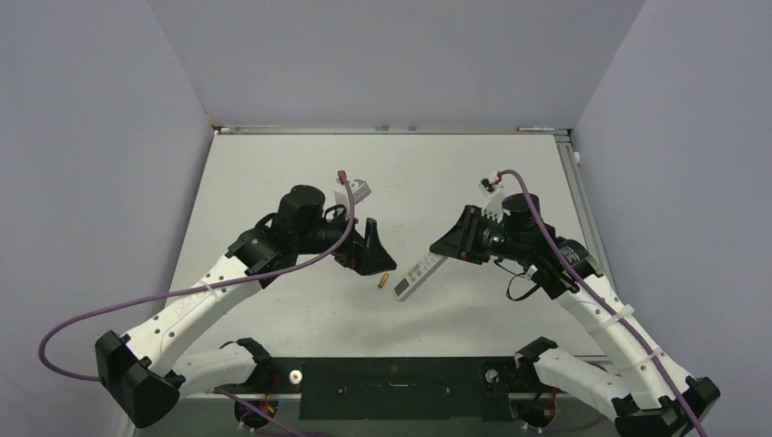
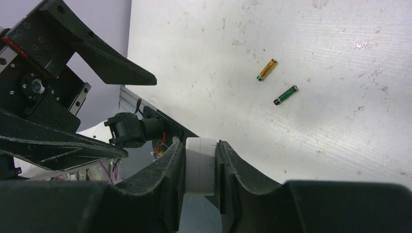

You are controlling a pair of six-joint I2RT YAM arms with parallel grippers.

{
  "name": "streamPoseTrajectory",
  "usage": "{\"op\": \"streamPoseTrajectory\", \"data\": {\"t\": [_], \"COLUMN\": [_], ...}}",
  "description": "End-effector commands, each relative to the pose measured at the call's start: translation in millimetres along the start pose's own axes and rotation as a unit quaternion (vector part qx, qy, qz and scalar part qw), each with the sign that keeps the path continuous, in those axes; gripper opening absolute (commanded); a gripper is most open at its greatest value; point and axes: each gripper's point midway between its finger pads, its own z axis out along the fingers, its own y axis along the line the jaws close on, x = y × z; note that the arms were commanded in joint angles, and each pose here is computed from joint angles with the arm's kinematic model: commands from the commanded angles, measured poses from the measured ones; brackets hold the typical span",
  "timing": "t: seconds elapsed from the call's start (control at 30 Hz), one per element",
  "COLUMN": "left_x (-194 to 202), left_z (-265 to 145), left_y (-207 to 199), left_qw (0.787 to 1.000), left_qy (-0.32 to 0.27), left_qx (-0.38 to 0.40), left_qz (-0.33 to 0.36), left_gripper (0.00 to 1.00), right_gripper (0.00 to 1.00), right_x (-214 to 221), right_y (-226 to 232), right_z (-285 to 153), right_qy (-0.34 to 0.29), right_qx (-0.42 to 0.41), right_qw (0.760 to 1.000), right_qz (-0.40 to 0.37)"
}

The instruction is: Load the batteries into the remote control

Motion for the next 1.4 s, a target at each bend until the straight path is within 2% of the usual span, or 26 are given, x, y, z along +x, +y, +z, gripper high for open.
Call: {"op": "streamPoseTrajectory", "data": {"t": [0.0, 0.2, 0.43, 0.63, 1.17, 1.37], "left_x": [-21.4, -24.3, -40.5, -38.9, -55.8, -57.5], "left_z": [-11.6, -14.7, -28.8, -30.1, -48.2, -52.3], "left_y": [-23.2, -17.0, -23.5, -27.7, -35.8, -38.1], "left_qw": [0.996, 0.987, 0.96, 0.934, 0.883, 0.872], "left_qy": [-0.05, -0.072, -0.116, -0.124, -0.181, -0.187], "left_qx": [0.07, 0.099, 0.184, 0.235, 0.296, 0.31], "left_qz": [-0.02, -0.1, -0.174, -0.237, -0.316, -0.331], "left_gripper": [0.93, 0.96, 0.97, 0.97, 0.97, 0.84], "right_gripper": [0.08, 0.08, 0.08, 0.08, 0.08, 0.08], "right_x": [-26.2, -45.5, -63.5, -71.5, -83.6, -83.7], "right_y": [23.7, 32.3, 46.0, 67.1, 91.8, 92.1], "right_z": [-21.6, -32.8, -41.0, -43.1, -49.0, -44.7], "right_qy": [-0.052, -0.093, -0.136, -0.153, -0.189, -0.194], "right_qx": [-0.032, -0.047, -0.076, -0.135, -0.231, -0.243], "right_qw": [0.998, 0.994, 0.988, 0.979, 0.953, 0.948], "right_qz": [-0.032, -0.032, -0.021, -0.004, 0.046, 0.064]}}
